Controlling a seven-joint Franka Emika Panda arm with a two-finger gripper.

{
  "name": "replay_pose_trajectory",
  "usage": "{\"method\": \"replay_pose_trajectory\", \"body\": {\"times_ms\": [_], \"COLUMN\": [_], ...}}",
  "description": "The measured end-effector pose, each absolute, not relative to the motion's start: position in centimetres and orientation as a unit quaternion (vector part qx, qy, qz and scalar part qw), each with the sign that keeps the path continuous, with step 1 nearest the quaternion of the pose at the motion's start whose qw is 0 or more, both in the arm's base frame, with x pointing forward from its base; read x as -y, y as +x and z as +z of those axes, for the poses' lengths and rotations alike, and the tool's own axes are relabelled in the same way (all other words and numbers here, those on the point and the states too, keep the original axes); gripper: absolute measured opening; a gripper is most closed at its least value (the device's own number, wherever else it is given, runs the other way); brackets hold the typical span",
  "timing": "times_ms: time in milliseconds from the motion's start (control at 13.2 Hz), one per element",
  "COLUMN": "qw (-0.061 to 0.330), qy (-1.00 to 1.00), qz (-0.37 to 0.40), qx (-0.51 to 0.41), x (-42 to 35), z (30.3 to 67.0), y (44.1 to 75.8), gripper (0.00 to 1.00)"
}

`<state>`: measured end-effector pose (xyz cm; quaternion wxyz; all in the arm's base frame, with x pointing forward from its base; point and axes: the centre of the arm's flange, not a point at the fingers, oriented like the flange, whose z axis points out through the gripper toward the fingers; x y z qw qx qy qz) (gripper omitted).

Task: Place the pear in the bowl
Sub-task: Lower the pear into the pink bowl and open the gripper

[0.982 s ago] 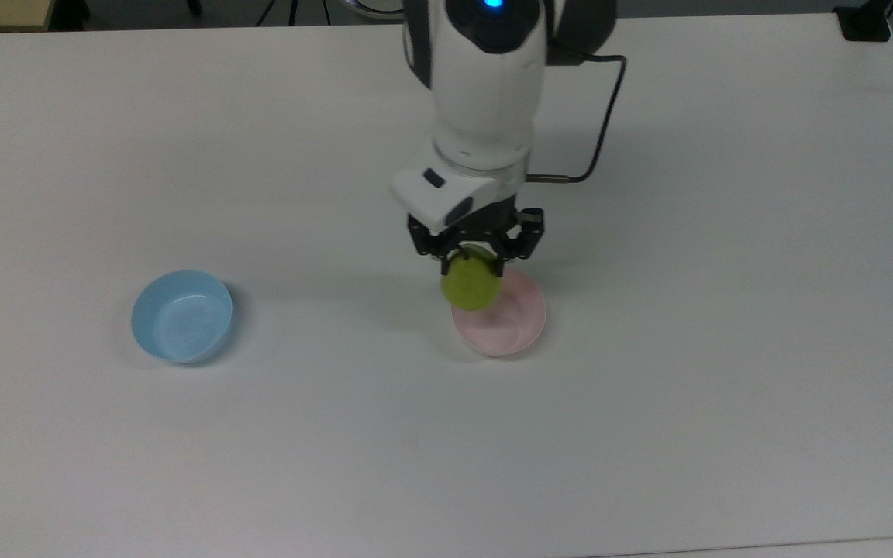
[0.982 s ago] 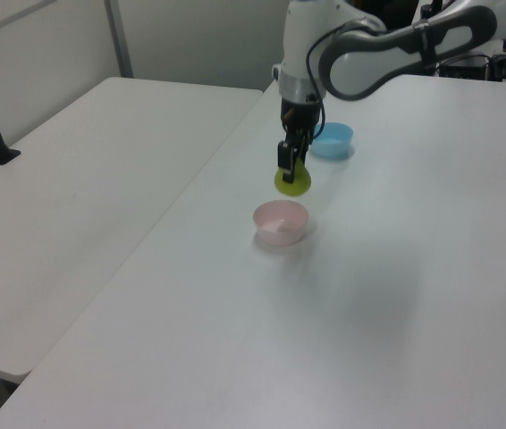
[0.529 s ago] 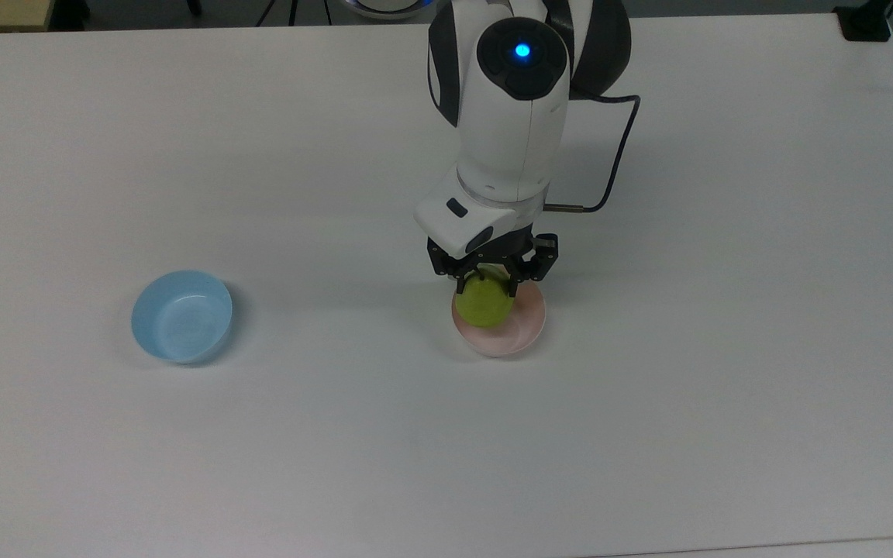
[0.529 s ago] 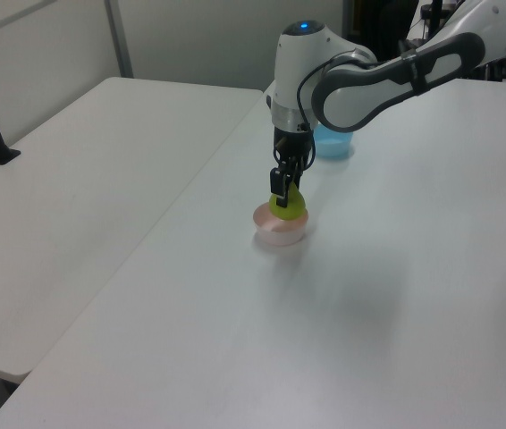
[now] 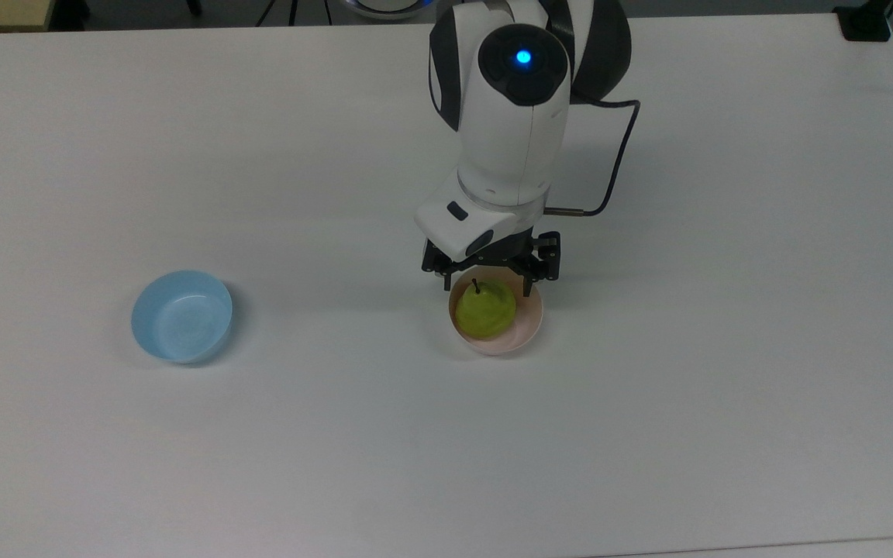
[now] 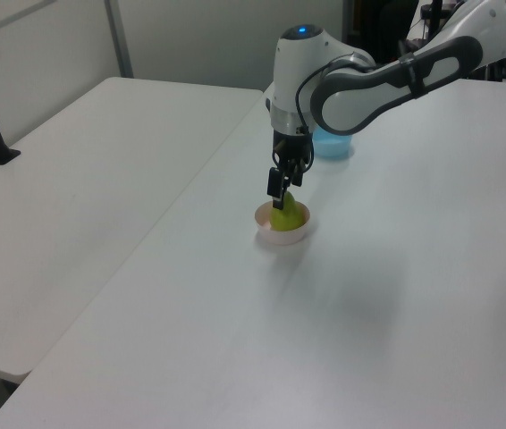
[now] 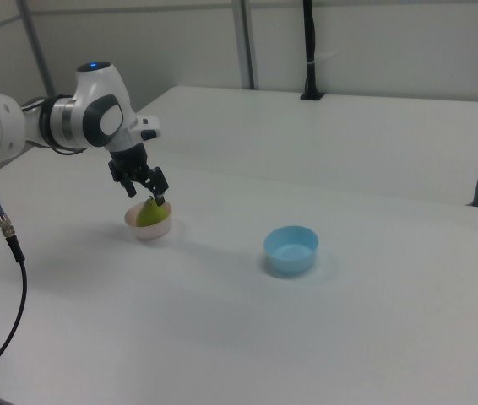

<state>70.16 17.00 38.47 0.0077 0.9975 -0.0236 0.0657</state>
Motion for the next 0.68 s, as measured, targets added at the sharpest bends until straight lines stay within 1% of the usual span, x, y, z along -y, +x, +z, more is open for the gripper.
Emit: {"method": "replay_pose_trajectory", "body": {"times_ms": [76,227,453,529,680], "qw": [0.005,0.008,0.01,0.007,0.024], "qy": [0.997,0.997,0.999,0.999,0.999], "qz": [0.076,0.06,0.001,-0.017,-0.032], "qx": [0.026,0.043,0.037,0.036,0.036], "x": [-16.7,-13.6,-4.5,-1.8,1.1], "z": [39.9,44.4,50.8,52.1,53.1], "y": [70.2,69.1,65.5,63.9,61.4], "gripper": [1.0,1.0,1.0,1.0,1.0]}}
